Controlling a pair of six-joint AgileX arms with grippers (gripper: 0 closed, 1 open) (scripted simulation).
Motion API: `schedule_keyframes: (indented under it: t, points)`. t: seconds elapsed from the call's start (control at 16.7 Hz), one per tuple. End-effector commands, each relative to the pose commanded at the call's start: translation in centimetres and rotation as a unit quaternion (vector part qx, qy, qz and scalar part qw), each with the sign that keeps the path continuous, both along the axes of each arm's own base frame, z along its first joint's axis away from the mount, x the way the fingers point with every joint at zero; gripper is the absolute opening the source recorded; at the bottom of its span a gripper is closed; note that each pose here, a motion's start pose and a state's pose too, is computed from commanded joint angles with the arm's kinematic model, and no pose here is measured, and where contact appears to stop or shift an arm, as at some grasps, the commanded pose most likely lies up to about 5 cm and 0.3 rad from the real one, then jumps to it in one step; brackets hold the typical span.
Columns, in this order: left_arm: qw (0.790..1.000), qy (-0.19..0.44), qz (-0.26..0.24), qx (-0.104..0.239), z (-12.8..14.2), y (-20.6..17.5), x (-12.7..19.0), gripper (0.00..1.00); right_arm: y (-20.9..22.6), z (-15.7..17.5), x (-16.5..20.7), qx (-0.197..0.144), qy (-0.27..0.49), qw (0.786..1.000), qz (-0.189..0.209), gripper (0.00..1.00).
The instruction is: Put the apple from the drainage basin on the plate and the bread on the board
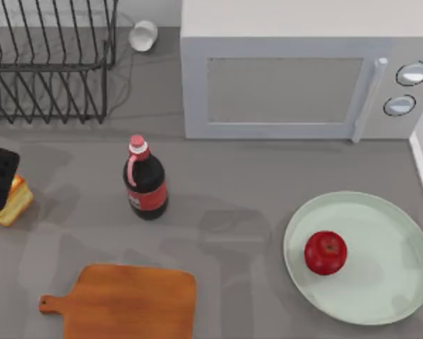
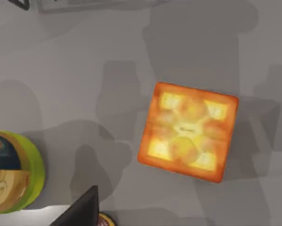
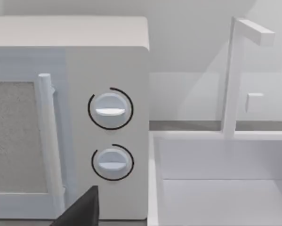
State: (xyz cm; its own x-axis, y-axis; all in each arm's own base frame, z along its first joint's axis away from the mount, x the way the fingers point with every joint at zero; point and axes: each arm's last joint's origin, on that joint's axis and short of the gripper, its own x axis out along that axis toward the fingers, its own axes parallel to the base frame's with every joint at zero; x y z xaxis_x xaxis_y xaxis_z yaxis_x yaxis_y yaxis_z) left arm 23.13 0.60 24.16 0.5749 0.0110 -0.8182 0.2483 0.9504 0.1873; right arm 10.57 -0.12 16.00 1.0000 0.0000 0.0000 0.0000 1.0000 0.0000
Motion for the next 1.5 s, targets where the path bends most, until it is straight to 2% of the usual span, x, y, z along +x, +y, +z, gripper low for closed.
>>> schedule_keyframes:
  t: [0.18,0.36,0.6,0.78,1.14,1.5]
  points:
    - [0.994,0.104,-0.030,0.016,-0.8,0.3,4.5,1.00,0.0,0.0,0.0,0.000,0.000,1.000,0.000,1.00]
    - [0.979,0.196,-0.058,0.023,-2.8,0.7,8.5,1.00,0.0,0.0,0.0,0.000,0.000,1.000,0.000,1.00]
    - [0.957,0.277,-0.085,0.025,-5.4,1.1,12.0,1.00,0.0,0.0,0.0,0.000,0.000,1.000,0.000,1.00]
    - [0.949,0.300,-0.094,0.025,-6.3,1.2,13.0,1.00,0.0,0.0,0.0,0.000,0.000,1.000,0.000,1.00]
    - [0.949,0.300,-0.095,0.025,-6.4,1.0,13.0,1.00,0.0,0.0,0.0,0.000,0.000,1.000,0.000,1.00]
    - [0.949,0.299,-0.094,0.025,-11.1,1.2,13.2,1.00,0.0,0.0,0.0,0.000,0.000,1.000,0.000,1.00]
